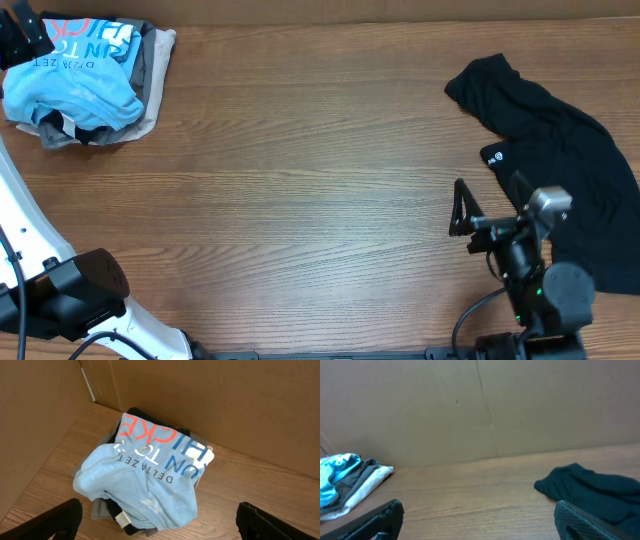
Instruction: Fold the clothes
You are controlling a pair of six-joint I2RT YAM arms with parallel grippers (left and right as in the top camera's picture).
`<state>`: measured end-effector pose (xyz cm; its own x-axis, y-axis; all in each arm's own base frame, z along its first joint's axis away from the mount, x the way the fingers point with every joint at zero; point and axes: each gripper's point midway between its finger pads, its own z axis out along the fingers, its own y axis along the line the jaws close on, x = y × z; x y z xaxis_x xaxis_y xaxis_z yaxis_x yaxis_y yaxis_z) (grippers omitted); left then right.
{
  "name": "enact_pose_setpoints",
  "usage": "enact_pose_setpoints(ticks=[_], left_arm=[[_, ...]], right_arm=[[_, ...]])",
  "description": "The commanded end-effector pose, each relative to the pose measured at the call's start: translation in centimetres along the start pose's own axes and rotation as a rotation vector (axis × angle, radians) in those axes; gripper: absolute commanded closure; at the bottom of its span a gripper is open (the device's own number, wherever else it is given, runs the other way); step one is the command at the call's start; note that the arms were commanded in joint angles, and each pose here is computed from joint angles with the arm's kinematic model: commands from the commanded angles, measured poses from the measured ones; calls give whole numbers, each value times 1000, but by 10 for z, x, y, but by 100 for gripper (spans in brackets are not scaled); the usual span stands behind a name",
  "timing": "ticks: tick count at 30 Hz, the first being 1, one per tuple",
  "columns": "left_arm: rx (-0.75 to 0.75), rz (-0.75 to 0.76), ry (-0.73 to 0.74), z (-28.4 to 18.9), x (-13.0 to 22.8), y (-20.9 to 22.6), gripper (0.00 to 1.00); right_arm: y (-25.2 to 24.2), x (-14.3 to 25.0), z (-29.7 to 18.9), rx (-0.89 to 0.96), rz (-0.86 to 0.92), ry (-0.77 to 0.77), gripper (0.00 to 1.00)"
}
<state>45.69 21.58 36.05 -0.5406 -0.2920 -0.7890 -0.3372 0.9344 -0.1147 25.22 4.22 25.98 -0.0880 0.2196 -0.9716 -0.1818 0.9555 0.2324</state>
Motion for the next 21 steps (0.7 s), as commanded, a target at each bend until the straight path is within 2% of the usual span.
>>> enact_pose_setpoints(ticks=[1, 14, 21], left_arm=[[7, 22, -4, -1, -1, -1, 0], [7, 22, -4, -1, -1, -1, 0], [7, 22, -4, -1, -1, -1, 0]], right_arm=[[-4, 18, -5, -12, -6, -43, 0], [-11, 35, -15, -23, -23, -177, 0], [-18, 54, -9, -3, -18, -146, 0]])
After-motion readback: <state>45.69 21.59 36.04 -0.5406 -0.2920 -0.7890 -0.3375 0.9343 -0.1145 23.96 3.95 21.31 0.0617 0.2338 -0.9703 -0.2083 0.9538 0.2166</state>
